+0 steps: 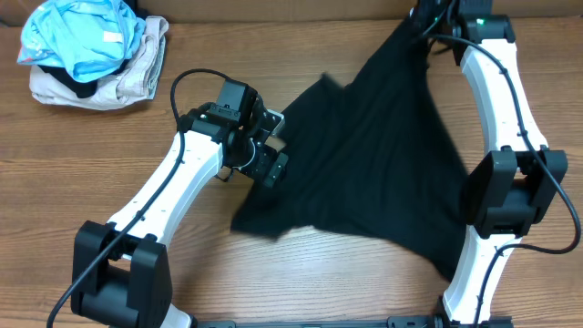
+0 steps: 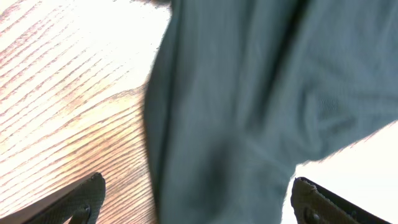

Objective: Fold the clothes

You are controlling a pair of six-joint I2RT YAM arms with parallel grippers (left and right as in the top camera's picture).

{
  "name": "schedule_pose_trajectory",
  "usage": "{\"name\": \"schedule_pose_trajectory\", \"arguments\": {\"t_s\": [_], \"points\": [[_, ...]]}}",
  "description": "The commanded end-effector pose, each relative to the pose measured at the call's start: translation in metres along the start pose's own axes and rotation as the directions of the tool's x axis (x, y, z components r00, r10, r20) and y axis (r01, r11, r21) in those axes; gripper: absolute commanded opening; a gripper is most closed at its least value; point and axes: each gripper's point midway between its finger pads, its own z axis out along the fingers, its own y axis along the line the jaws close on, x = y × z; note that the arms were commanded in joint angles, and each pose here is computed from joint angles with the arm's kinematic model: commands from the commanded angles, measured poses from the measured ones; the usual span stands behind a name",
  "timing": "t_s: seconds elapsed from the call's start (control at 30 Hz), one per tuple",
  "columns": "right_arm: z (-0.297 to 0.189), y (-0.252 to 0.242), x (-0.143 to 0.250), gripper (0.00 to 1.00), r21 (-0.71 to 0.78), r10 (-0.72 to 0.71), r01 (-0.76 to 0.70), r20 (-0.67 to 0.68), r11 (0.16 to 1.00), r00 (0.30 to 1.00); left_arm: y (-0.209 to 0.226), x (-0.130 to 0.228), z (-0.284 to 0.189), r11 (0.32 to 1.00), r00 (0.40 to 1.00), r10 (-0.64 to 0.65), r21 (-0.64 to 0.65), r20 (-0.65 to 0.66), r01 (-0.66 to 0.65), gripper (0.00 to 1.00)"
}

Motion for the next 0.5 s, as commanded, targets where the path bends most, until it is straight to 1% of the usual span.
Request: {"name": "schedule_pose_trajectory", "arguments": {"t_s": [0.0, 0.07, 0.2, 0.27, 0.37, 0.47], "points": [[-0.009, -0.004, -0.018, 1.00, 0.005, -0.012, 0.012, 0.051, 1.000, 0.999, 0.000, 0.001, 0.004, 1.000, 1.000, 0.007, 0.000, -0.013, -0.007, 0.97], [-0.011, -0.006, -0.013, 1.00, 0.012, -0.007, 0.007, 0.028, 1.000, 1.000, 0.001, 0.002, 0.004, 1.000, 1.000, 0.007, -0.004, -0.015, -0.007, 1.00], [-0.030, -0.008, 0.002, 1.00, 0.034, 0.060, -0.058, -0.052, 0.998, 0.997, 0.010, 0.001, 0.003, 0.999, 1.000, -0.012, -0.050, -0.012, 0.012, 1.00], [-0.049, -0.008, 0.009, 1.00, 0.052, 0.109, -0.104, -0.095, 0.993, 0.989, 0.015, 0.000, 0.003, 0.997, 1.000, -0.029, -0.078, -0.007, 0.029, 1.00], [-0.092, -0.007, 0.021, 1.00, 0.093, 0.209, -0.196, -0.160, 0.976, 0.965, 0.019, 0.000, 0.002, 0.992, 0.998, -0.067, -0.105, -0.004, 0.066, 1.00], [-0.141, -0.004, 0.032, 1.00, 0.131, 0.285, -0.262, -0.204, 0.956, 0.937, 0.020, 0.002, 0.002, 0.982, 0.988, -0.155, -0.113, 0.001, 0.154, 1.00]]}}
